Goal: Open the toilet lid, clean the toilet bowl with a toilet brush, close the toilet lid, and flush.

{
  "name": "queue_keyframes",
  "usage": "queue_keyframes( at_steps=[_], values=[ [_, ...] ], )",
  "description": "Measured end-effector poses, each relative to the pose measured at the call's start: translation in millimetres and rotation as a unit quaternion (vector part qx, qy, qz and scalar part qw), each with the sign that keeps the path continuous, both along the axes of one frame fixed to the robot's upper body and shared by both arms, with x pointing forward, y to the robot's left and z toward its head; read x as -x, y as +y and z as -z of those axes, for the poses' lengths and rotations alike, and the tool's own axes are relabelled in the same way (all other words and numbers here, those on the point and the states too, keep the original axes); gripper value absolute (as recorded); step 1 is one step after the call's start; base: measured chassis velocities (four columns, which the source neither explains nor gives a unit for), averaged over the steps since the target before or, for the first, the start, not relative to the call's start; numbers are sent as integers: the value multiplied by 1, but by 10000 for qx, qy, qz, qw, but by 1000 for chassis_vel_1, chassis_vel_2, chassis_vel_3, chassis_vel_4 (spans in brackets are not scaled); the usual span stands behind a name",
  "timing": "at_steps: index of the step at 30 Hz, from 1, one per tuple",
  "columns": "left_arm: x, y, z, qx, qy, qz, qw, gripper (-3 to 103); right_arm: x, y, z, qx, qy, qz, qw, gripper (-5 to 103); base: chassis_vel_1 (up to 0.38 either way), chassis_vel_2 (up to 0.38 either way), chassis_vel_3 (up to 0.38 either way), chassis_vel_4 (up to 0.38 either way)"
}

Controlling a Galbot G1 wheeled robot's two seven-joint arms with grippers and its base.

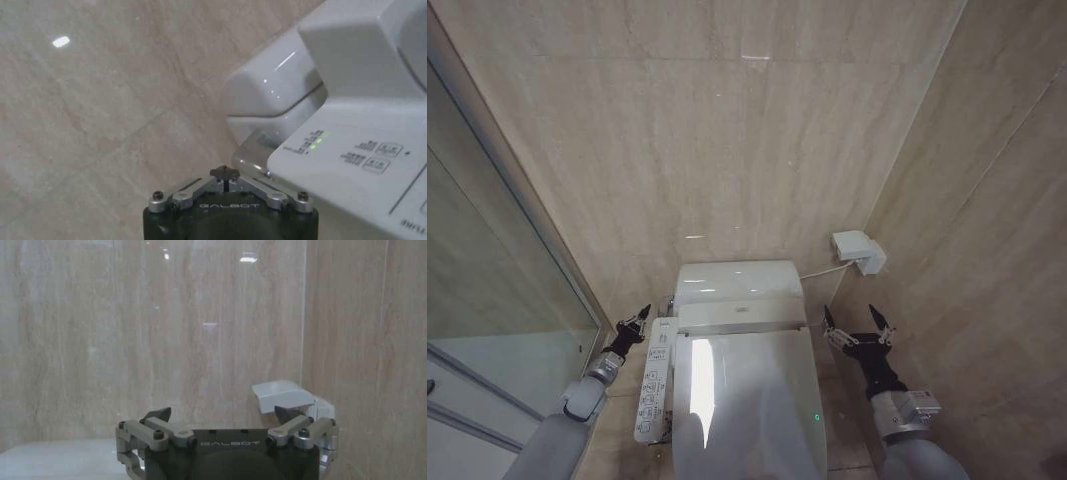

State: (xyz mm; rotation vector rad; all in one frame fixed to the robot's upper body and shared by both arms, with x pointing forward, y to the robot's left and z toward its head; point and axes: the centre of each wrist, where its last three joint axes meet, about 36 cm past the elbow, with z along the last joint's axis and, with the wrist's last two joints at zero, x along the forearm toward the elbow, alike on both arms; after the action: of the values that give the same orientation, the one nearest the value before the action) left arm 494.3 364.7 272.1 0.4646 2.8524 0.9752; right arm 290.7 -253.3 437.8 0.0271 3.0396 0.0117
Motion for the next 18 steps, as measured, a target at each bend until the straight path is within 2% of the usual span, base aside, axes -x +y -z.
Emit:
queue_keyframes(
  at_steps=[4, 18],
  values=[
    [-5, -8, 0, 31, -14, 62, 10000, 0, 0, 0, 0, 0, 0, 0, 10000, 100, 0, 0, 0, 0],
    [-6, -10, 10, 64, 54, 76, 9999, 0, 0, 0, 0, 0, 0, 0, 10000, 100, 0, 0, 0, 0]
  ],
)
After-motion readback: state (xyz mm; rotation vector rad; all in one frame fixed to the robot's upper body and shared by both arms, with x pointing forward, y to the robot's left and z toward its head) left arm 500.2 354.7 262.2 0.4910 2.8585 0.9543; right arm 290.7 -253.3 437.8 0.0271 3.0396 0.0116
